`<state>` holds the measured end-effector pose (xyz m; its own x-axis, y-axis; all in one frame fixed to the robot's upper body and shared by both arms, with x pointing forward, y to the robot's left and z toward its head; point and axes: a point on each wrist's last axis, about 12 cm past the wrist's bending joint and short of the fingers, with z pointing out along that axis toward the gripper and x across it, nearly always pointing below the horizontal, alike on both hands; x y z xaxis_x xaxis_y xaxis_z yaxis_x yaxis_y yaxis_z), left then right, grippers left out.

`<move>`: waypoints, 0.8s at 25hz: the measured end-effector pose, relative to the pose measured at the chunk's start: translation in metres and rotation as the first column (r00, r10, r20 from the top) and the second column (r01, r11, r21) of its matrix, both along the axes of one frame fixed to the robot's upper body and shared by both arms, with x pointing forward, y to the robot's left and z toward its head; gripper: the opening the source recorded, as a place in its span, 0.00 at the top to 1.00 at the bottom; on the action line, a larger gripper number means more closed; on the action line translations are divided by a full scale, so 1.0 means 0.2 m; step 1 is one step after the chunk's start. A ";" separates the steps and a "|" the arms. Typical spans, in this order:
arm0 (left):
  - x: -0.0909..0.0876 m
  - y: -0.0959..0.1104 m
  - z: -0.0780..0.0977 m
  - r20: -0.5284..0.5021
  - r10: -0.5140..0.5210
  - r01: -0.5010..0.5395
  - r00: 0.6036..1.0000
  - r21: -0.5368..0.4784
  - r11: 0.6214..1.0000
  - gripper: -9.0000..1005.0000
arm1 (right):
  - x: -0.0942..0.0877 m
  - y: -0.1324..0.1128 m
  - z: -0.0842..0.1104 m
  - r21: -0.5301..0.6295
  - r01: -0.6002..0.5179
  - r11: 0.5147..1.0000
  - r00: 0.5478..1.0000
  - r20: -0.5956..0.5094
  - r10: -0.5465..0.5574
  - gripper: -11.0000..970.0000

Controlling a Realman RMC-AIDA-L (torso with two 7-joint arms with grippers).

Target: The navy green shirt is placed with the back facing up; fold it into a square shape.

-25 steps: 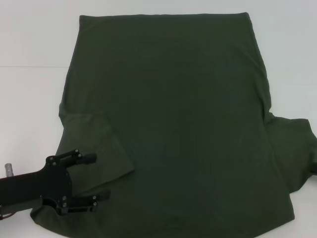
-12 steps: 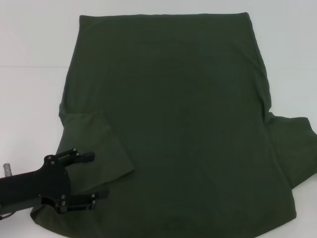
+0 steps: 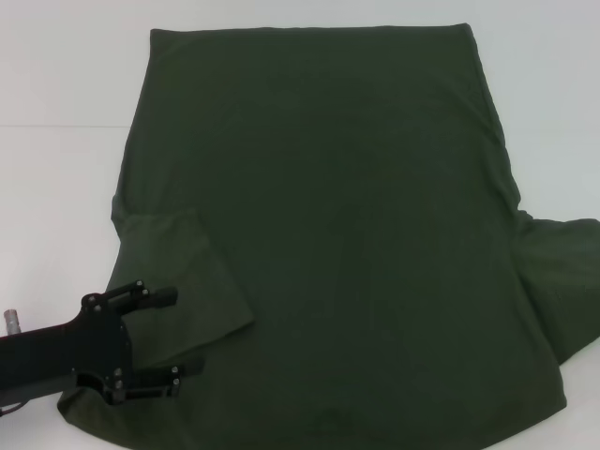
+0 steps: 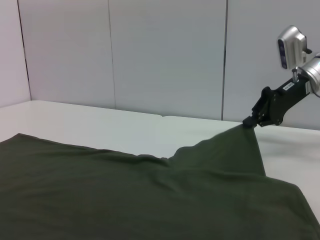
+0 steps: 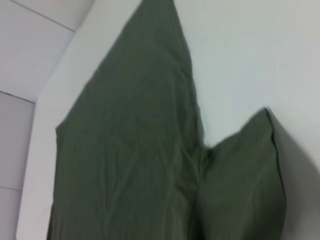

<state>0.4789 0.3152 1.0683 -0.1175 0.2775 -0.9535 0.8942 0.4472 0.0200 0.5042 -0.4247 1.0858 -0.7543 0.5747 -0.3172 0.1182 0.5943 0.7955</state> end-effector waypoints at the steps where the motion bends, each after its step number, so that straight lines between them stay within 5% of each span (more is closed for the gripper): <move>1: 0.00 0.00 0.00 0.000 0.000 0.000 1.000 0.000 1.000 0.12 | 0.00 -0.01 0.01 0.001 0.002 1.000 1.000 0.009 -0.002 0.95; 20: 0.00 0.00 0.00 0.001 -0.002 0.002 1.000 -0.001 1.000 0.12 | 0.10 0.01 0.13 -0.012 -0.066 0.998 0.992 0.106 0.067 0.93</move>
<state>0.4788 0.3154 1.0688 -0.1161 0.2772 -0.9538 0.8951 0.4454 0.0205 0.5244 -0.4227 1.1117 -0.7527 0.5211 -0.4023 -0.0070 0.6047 0.7965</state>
